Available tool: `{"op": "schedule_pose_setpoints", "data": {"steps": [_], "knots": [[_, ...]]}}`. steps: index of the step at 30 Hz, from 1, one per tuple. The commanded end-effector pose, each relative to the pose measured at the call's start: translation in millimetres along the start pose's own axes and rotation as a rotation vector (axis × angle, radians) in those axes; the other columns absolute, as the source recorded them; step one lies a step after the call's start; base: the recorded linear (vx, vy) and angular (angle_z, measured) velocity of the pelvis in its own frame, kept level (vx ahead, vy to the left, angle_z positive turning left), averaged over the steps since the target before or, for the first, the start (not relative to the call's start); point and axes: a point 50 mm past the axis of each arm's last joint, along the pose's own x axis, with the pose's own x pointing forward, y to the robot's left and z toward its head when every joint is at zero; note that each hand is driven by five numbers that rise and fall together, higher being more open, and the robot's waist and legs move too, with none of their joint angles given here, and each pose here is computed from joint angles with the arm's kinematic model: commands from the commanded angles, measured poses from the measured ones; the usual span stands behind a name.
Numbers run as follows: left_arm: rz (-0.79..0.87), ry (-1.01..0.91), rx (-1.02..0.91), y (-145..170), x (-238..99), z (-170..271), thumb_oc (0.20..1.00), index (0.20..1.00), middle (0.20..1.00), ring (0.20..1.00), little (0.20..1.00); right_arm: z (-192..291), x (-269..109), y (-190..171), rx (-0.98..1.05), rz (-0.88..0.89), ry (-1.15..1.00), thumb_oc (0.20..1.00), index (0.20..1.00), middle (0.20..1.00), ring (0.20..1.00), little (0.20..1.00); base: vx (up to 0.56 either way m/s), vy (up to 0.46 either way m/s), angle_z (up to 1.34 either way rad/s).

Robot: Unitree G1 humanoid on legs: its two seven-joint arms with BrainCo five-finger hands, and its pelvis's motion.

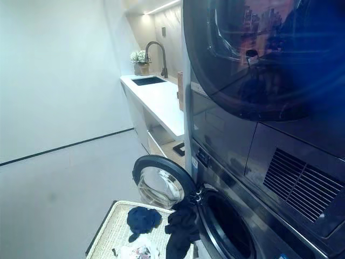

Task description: Put the clothes into the washing machine.

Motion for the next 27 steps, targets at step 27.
{"op": "schedule_pose_setpoints", "data": {"steps": [27], "knots": [[0.024,-0.075,0.032,10.1,1.1,32.6,1.000,1.000,1.000,1.000,1.000,26.1,-0.7,1.3,0.019,-0.005,-0.025,1.000,1.000,1.000,1.000,1.000,0.00,-0.005,-0.01]]}}
